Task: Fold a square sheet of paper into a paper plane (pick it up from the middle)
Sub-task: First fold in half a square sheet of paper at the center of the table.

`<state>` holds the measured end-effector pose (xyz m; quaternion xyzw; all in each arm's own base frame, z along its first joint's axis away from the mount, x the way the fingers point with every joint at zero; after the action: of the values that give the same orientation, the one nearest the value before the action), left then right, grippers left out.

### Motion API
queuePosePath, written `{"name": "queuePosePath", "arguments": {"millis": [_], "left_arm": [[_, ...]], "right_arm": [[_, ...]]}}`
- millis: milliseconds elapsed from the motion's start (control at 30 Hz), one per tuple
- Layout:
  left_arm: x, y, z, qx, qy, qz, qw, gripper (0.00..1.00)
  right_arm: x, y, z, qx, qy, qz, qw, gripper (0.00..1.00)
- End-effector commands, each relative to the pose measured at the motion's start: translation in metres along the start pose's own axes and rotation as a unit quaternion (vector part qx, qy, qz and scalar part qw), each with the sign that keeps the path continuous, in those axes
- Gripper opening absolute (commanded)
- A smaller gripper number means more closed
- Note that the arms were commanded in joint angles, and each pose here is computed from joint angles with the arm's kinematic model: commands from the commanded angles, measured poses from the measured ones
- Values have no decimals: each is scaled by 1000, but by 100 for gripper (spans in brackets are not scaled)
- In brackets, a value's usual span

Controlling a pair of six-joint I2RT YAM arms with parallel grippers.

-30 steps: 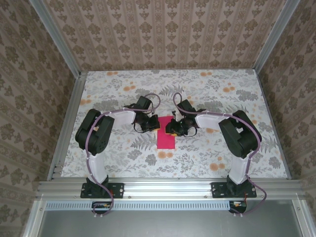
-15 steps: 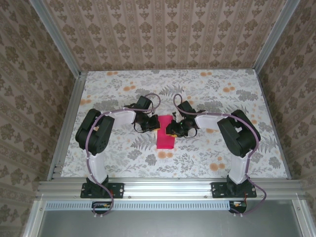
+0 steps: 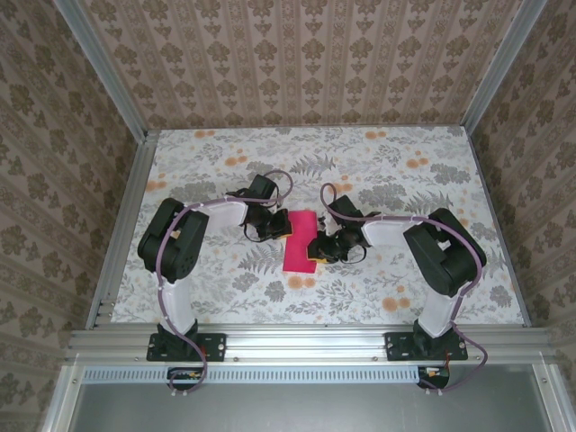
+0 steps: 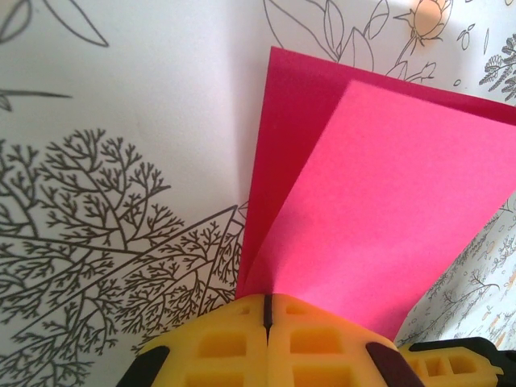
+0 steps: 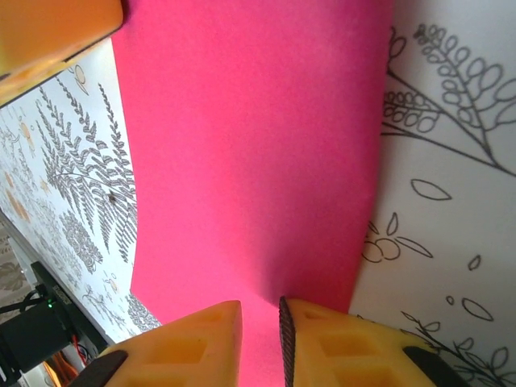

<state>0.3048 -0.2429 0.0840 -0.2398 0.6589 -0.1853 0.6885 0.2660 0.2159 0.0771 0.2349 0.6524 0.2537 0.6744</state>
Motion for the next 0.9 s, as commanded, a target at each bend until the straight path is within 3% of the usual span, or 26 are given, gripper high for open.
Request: {"name": "queuePosePath", "arguments": {"millis": [0,233,667,867], "left_arm": [[20,36,-11,-30,27,86,995,0],[19,36,-11,-31,26,86,996,0],[19,34,-10,-27,27,83,996,0],[19,33,-10,-24,28,82,996,0]], "right_arm": [[3,-10,-12,18,21,-36,999,21],[-12,18,-18,-20,14,3,1000,20],[9,-5,-33,9,35,-31,999,13],[-23,30,-14,-29,-20,2,999,14]]}}
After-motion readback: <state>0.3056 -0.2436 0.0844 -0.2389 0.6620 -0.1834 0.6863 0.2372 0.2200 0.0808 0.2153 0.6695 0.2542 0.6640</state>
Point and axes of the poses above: each hand's point on the last joint's axis, 136 mm out from that joint toward the fingers, its own x axis out along the fingers, its own y axis along the line the jaws close on, z = x × y, the point moved 8 cm from there along -x, back along the fingers, and after that the axes turned 3 degrees about -x, right-handed, at the moved point
